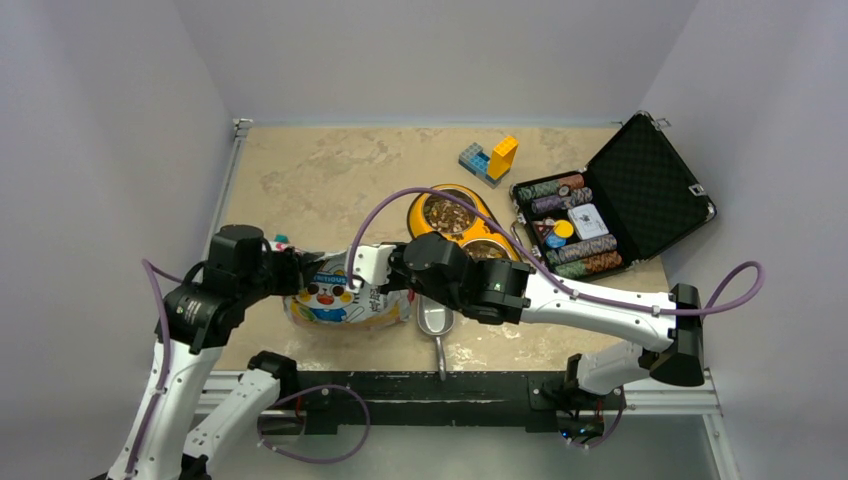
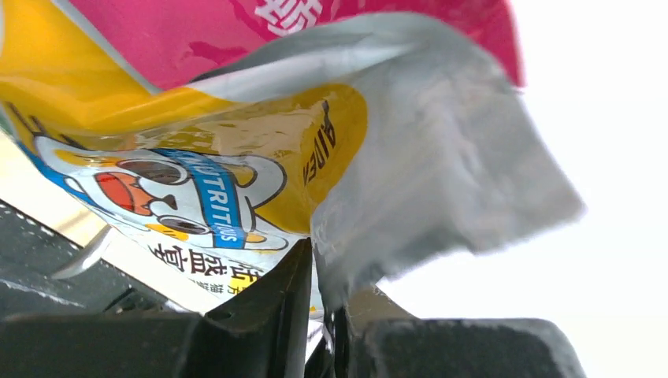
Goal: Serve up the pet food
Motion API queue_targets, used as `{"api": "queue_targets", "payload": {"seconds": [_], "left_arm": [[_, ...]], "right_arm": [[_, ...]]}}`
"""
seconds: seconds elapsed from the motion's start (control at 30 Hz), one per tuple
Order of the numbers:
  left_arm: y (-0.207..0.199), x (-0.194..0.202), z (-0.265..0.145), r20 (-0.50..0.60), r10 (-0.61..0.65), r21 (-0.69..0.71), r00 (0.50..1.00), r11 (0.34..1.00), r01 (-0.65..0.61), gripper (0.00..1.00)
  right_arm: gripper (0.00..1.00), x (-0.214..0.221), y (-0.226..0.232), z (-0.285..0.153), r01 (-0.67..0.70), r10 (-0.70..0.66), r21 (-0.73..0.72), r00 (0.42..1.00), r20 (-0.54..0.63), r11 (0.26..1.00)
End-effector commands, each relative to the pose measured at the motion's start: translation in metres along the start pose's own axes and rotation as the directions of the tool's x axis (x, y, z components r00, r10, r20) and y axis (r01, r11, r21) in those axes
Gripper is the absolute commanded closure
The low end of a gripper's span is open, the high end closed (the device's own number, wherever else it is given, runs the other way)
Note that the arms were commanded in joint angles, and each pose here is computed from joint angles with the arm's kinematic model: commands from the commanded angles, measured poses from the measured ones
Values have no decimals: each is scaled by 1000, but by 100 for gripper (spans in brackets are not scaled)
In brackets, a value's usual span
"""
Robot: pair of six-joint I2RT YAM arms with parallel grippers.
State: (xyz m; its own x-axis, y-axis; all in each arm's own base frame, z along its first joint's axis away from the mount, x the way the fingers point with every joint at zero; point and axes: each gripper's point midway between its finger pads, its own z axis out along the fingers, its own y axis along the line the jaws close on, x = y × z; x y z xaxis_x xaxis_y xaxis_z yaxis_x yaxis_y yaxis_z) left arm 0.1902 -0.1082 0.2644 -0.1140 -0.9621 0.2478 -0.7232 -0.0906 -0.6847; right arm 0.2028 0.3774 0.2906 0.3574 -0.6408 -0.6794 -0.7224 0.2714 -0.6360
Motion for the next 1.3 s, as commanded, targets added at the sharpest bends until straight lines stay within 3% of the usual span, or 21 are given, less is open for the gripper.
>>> {"api": "queue_targets", "payload": {"seconds": [0.0,0.17,0.37,0.43,0.47,0.6,0.73,0.9,1.03,1.1,1.2,1.27], "left_arm": [[4,-34,-21,188,60,-1,980,998,-61,79],[1,-53,-30,299,108,-13,948,994,-109,78],[-6,-56,-24,323,133,-14,937,991,-135,98],[-8,-54,-21,315,143,-22,938,989,-143,100],[-8,-52,-21,307,145,-25,941,989,-144,100],[-5,-45,-26,269,129,-38,954,992,-123,100],[-8,-43,-38,263,104,-15,959,995,-103,100],[-20,-56,-61,348,119,28,930,990,-137,100],[-20,-46,-52,296,107,19,949,993,-117,100],[-16,-44,-44,278,83,9,957,996,-88,100],[-16,-49,-40,302,70,21,951,997,-80,100],[-17,-57,-44,346,77,27,935,995,-92,93]], "right_arm": [[100,-11,-29,-14,-46,43,70,998,47,996],[100,-20,-33,-17,-46,40,72,996,76,996],[100,-31,-27,-17,-13,8,40,994,113,999],[100,-35,-25,-16,-5,2,31,992,125,1000],[97,-37,-22,-16,-2,0,13,991,134,1000],[66,-48,-3,-6,35,-21,-84,985,169,996],[60,-60,1,12,85,-65,-104,981,184,991],[64,-73,3,28,102,-79,-106,976,204,989],[66,-72,8,39,129,-105,-124,977,187,984],[73,-74,3,41,132,-113,-101,978,174,986],[99,-68,1,43,138,-127,-73,982,142,988],[100,-64,1,39,134,-123,-65,981,148,989]]}}
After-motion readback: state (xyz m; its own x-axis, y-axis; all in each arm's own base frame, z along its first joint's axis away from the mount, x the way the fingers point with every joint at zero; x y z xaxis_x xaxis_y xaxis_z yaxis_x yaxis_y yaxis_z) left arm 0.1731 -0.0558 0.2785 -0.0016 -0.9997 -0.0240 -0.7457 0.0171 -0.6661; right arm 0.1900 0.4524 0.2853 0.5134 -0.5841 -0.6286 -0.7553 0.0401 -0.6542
